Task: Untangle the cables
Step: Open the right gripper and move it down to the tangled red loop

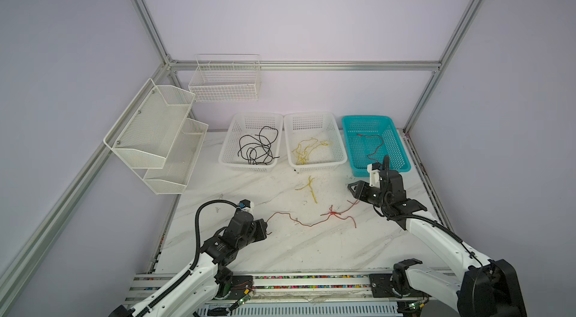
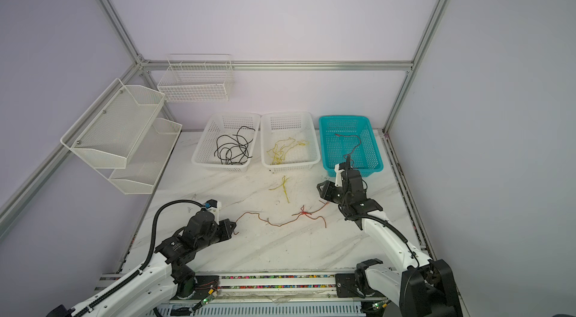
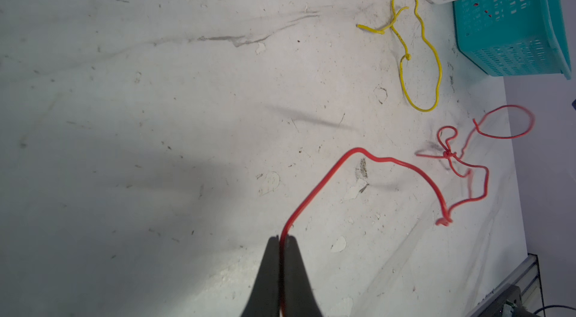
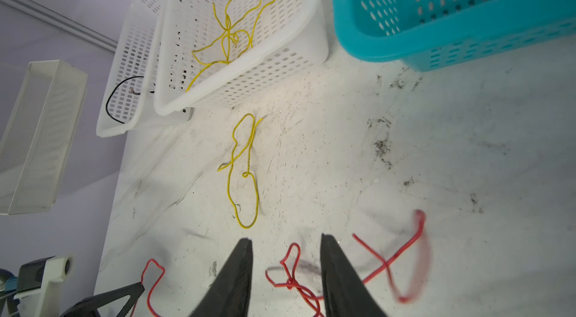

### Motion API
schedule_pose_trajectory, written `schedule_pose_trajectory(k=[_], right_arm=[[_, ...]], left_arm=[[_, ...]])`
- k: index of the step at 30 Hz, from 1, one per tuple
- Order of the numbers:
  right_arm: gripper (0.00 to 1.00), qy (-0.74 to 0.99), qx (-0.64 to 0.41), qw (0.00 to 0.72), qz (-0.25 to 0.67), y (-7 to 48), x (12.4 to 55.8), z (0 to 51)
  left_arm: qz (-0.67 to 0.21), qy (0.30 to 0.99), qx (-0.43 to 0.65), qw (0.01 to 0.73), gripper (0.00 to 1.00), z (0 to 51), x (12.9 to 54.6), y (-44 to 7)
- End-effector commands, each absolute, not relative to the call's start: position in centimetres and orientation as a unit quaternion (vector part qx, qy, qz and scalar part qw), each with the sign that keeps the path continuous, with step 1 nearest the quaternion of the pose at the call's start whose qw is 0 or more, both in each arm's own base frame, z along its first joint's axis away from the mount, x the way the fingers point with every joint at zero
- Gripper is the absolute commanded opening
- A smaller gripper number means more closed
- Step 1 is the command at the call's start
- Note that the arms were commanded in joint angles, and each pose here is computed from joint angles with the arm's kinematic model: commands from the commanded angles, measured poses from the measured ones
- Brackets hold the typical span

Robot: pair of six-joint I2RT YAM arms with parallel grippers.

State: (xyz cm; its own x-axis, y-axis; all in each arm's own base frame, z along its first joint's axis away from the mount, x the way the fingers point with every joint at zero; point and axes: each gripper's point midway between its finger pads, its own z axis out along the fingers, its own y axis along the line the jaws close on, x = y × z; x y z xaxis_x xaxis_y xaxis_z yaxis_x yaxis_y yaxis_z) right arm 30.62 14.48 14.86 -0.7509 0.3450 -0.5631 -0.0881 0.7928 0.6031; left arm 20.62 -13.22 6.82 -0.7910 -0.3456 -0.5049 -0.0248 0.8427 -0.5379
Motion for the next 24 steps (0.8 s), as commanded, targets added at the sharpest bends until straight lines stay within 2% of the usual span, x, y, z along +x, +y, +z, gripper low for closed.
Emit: schedule_pose_trajectory(k=[1, 7, 12, 19, 24], right_arm=[[0.48, 0.883, 0.024, 0.337, 0.325, 16.5, 29.2, 15.6], [0.51, 0.893, -0.071, 0.321, 0.308, 22.0, 24.8, 15.3], [0.53, 0.907, -0.075, 0.285, 0.301, 23.7, 22.2, 12.6], [0.54, 0.863, 0.078, 0.257, 0.428, 23.4, 19.6, 13.7], [0.57, 0.829, 0.174, 0.238, 0.476, 23.1, 19.1, 13.6]], left_arm=[[-0.317, 0.871, -0.079, 0.367, 0.00, 13.0, 22.9, -15.1], [-0.335, 0.863, -0.092, 0.367, 0.00, 13.6, 23.2, -15.5], [-0.358, 0.853, -0.108, 0.364, 0.00, 14.2, 23.3, -15.9], [-0.382, 0.840, -0.117, 0.367, 0.00, 14.9, 22.8, -15.9], [-0.394, 0.835, -0.119, 0.365, 0.00, 14.8, 22.8, -16.2]])
